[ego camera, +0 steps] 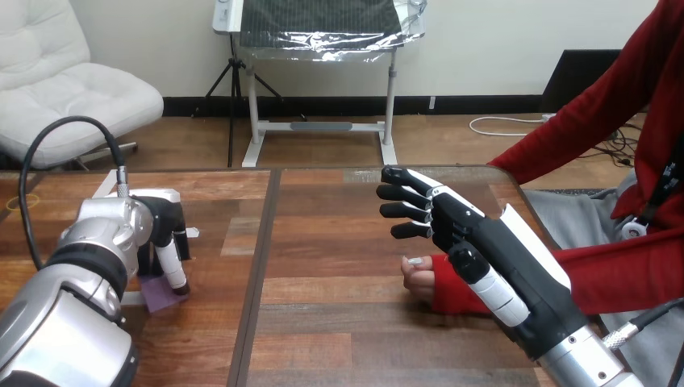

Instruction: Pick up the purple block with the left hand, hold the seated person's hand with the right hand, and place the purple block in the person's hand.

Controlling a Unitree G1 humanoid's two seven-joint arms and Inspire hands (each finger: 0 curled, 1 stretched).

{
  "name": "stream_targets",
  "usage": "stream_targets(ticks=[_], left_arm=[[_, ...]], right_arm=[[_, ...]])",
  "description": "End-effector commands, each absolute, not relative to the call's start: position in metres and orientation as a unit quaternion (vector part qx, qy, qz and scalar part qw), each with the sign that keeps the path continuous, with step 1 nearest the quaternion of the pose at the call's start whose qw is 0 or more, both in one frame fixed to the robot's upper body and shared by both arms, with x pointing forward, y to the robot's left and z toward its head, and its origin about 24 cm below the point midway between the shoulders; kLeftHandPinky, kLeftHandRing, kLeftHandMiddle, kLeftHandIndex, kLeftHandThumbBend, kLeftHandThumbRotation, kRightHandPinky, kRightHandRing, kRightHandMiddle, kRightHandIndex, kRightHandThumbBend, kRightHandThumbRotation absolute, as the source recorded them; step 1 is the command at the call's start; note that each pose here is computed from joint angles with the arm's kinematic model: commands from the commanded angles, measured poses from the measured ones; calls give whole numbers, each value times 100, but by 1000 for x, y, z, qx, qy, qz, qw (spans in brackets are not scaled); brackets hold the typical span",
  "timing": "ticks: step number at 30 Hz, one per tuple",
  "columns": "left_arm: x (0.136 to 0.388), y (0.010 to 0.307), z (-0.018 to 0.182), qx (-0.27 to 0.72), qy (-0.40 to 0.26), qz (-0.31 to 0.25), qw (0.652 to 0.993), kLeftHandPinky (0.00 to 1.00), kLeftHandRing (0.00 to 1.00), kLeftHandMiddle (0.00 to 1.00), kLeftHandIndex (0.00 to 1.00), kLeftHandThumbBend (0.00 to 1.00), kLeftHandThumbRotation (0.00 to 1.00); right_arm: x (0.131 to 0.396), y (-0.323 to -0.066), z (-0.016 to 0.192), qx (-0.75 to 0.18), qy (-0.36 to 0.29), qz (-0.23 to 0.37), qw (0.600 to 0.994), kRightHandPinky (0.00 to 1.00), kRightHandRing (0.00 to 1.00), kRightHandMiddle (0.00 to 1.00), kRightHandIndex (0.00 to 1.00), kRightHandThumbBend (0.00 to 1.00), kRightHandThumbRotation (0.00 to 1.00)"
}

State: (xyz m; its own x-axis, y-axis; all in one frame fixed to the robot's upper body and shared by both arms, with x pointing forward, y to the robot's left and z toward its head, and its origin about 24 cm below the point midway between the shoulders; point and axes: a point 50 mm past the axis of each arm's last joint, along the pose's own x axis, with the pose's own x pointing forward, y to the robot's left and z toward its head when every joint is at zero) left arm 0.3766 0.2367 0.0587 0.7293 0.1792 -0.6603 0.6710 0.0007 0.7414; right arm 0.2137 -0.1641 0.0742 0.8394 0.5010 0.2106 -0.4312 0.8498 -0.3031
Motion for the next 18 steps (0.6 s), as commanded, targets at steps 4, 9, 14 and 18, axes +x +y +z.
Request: stream_targets(ticks=[4, 9, 14, 18], left_arm=[[384, 232, 72, 684, 299, -187, 639, 21, 36, 49, 70, 73, 0], [384, 233, 73, 680, 298, -187, 643, 22, 37, 50, 68, 73, 0], [384, 233, 73, 678, 298, -185, 645, 24, 39, 52, 69, 73, 0], [385, 233, 74, 676, 297, -185, 649, 24, 38, 50, 72, 73, 0]], right_arm=[[221, -165, 93, -131, -187, 239, 944, 78, 84, 88, 90, 100, 100], [221, -165, 93, -132, -186, 240, 944, 78, 84, 88, 90, 100, 100], [221, -165, 93, -131, -184, 242, 944, 78, 85, 88, 90, 100, 100], [221, -165, 93, -131, -185, 242, 943, 78, 85, 88, 90, 100, 100]])
